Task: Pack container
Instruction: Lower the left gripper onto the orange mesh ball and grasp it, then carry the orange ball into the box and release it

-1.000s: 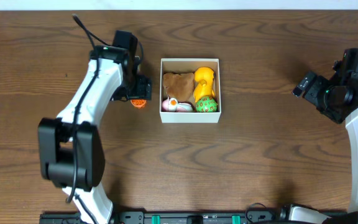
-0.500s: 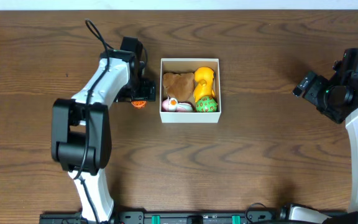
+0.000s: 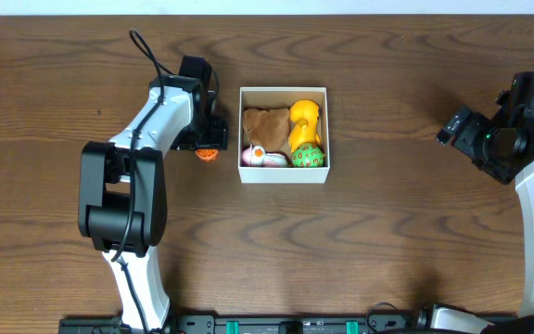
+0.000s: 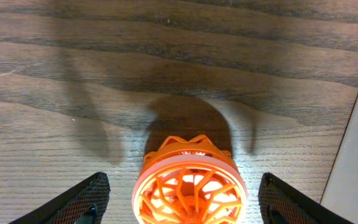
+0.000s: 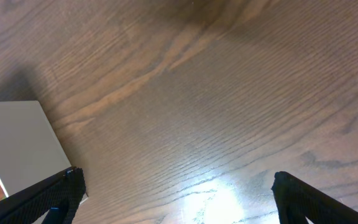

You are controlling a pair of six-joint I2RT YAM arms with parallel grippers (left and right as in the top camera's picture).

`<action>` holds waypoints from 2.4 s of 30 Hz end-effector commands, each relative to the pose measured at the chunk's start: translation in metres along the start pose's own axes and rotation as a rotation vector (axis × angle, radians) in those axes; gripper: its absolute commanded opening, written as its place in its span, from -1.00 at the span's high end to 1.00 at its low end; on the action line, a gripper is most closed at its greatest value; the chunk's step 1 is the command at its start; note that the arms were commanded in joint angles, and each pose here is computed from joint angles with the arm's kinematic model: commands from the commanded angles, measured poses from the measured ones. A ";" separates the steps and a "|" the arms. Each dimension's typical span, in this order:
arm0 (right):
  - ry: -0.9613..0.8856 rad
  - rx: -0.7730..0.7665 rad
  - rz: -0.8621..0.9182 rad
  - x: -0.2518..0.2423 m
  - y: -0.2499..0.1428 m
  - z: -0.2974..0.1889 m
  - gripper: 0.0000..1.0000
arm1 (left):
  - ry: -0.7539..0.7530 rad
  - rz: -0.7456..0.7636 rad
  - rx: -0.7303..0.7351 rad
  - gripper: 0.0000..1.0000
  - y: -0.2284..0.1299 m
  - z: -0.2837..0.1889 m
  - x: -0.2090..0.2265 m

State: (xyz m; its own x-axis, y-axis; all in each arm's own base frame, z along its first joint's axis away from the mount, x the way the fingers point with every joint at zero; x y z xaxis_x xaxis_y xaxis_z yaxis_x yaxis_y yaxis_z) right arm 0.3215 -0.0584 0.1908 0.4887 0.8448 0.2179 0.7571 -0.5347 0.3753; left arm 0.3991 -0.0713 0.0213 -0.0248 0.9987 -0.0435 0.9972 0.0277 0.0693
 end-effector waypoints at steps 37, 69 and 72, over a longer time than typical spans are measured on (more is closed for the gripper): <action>0.000 0.004 0.012 -0.001 0.000 0.001 -0.98 | 0.033 0.020 0.083 -0.07 -0.014 0.012 0.009; -0.001 0.009 0.013 -0.001 -0.001 0.001 -0.98 | -0.142 0.436 -0.343 0.10 -0.035 -0.144 -0.178; -0.003 0.013 0.013 -0.002 -0.002 0.001 -0.99 | -0.114 0.415 -0.273 0.11 -0.036 -0.115 -0.177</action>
State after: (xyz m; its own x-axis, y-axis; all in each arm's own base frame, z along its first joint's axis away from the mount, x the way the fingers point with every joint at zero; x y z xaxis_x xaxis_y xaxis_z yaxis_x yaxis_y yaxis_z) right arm 0.3201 -0.0581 0.1900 0.4901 0.8445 0.2158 0.7596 -0.5353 0.3695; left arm 0.3545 -0.2491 0.1677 0.4350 0.8960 -0.0892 0.8319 -0.3620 0.4206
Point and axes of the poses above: each gripper's point midway between its finger pads, its own z axis out along the fingers, its own x axis along the line the jaws close on, y = z × x, the point moved 1 cm from there along -z, back along the fingers, and after that the axes turned 3 degrees about -z, right-handed, at the moved point
